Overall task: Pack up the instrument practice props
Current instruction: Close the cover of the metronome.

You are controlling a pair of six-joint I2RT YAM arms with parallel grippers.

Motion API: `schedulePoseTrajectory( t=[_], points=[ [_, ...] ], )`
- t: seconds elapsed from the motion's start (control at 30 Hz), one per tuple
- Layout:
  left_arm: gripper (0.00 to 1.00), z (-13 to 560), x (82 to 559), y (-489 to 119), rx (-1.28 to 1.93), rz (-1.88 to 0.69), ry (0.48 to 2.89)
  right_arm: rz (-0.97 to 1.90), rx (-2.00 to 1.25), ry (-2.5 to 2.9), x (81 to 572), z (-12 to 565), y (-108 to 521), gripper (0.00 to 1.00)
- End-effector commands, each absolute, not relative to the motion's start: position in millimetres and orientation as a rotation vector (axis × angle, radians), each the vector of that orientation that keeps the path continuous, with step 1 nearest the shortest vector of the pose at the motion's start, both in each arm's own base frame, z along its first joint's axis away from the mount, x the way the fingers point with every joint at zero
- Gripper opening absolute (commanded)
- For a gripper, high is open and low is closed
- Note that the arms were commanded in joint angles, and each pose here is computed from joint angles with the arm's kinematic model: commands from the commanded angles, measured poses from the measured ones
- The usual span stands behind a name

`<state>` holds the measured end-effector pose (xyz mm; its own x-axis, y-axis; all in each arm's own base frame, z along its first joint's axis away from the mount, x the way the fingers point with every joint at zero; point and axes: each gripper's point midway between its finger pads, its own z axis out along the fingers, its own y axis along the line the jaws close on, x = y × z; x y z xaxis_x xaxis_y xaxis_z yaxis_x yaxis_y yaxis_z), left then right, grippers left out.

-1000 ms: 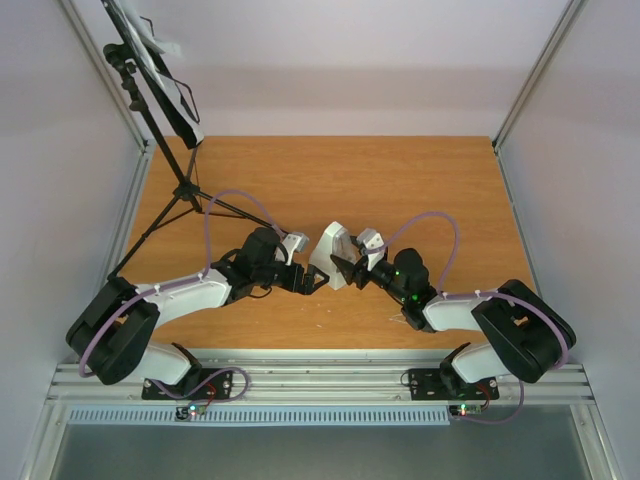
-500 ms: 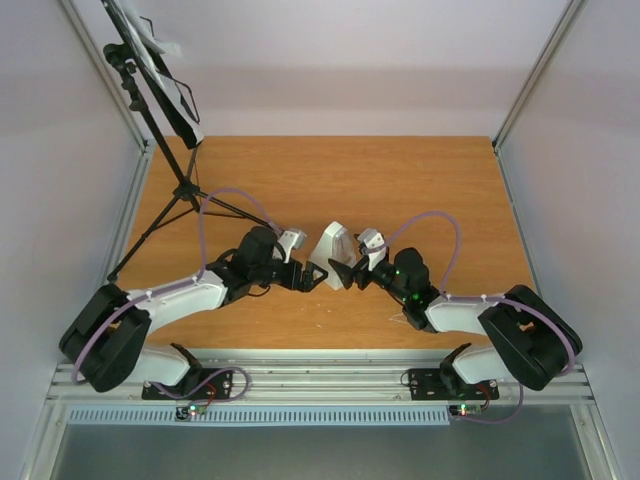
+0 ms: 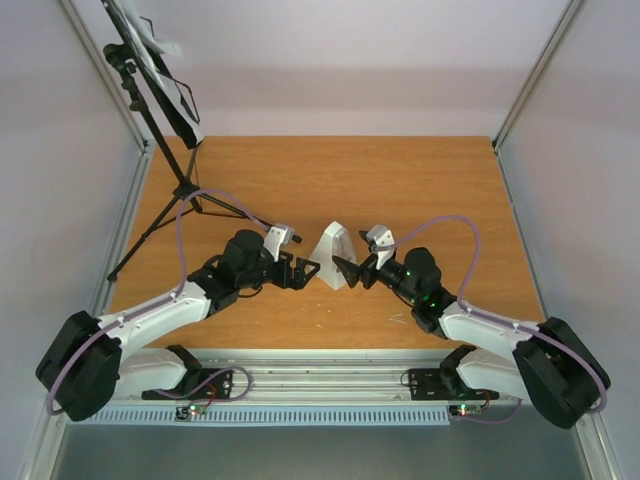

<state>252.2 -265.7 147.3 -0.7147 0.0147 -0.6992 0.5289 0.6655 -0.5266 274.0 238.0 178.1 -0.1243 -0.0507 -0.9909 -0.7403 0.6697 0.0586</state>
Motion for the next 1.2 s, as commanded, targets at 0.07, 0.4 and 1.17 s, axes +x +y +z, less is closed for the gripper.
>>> schedulePoseTrajectory(
  t=[0.07, 0.4, 1.17],
  points=[
    [0.99, 167, 249, -256, 0.362, -0.984, 2.111, 0.737, -0.624, 1.64, 257, 190, 229, 0.98],
    [0.99, 211, 248, -263, 0.447, -0.919, 2.063, 0.809, -0.515, 1.672, 231, 226, 207, 0.99],
    [0.99, 231, 289, -336, 0.625, -0.413, 2.102, 0.553, -0.246, 1.737, 205, 260, 123, 0.99]
  ],
)
